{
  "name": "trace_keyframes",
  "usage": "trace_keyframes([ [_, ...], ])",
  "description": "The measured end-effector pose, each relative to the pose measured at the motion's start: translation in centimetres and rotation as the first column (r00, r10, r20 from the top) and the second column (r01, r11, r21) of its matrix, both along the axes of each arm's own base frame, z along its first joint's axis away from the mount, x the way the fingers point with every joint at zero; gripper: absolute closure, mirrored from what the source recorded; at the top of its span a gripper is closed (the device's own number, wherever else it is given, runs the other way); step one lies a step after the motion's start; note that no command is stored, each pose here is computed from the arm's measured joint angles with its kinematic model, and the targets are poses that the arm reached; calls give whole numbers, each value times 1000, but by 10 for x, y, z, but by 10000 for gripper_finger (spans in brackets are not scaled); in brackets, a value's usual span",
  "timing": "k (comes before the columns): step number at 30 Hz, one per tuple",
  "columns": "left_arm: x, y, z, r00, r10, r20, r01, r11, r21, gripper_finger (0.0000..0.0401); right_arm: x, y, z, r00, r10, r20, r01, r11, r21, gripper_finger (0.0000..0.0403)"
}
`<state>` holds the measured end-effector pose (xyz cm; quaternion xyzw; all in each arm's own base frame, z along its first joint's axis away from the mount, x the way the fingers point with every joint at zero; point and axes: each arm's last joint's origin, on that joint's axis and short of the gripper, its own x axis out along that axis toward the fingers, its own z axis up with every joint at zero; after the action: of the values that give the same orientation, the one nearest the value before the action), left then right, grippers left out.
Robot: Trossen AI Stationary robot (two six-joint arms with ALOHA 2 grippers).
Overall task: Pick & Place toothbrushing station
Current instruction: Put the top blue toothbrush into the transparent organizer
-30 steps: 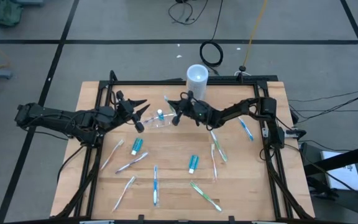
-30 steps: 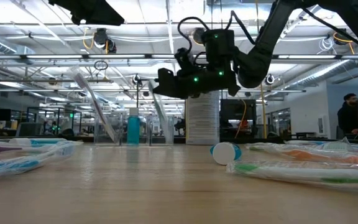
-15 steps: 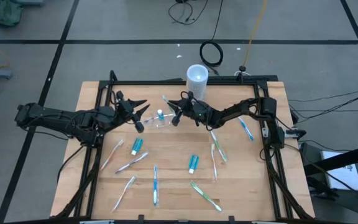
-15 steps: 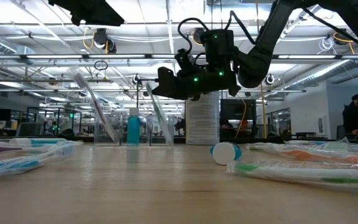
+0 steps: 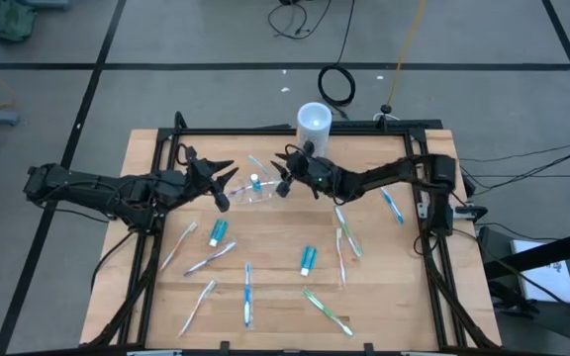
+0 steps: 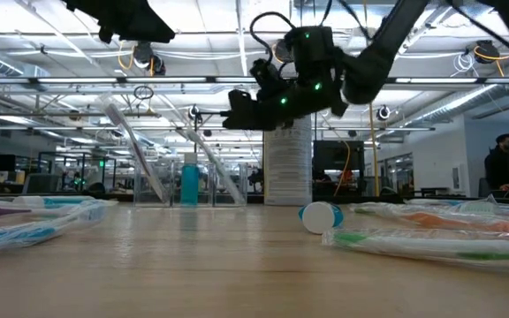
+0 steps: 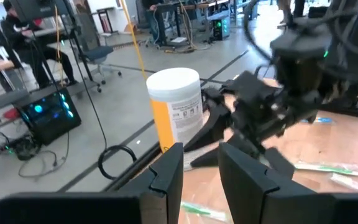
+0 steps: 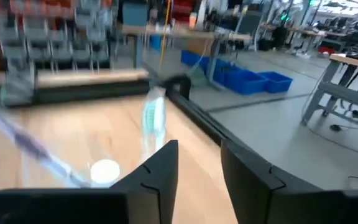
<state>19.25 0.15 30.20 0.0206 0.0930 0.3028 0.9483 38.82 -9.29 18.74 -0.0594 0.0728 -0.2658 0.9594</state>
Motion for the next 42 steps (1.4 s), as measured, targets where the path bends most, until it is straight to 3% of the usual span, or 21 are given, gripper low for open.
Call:
trace_keyframes([
  [5,0,-1,0,1000,-7,30,9,999,-48,295,-19,16,27,977,41,-210,-48,998,-27,286],
  [13,3,-5,-1,986,-155,57,161,979,-124,295,-57,35,50,882,91,-462,-84,996,37,288],
  [20,3,-7,-2,970,-223,99,240,948,-208,295,-79,46,43,889,101,-447,-55,992,115,288],
  [28,2,-7,-8,976,-204,75,218,930,-295,295,-87,46,28,870,102,-482,-48,991,124,289],
  [42,5,-7,-11,976,-212,45,216,938,-273,295,-93,42,18,862,87,-500,-27,992,126,289],
])
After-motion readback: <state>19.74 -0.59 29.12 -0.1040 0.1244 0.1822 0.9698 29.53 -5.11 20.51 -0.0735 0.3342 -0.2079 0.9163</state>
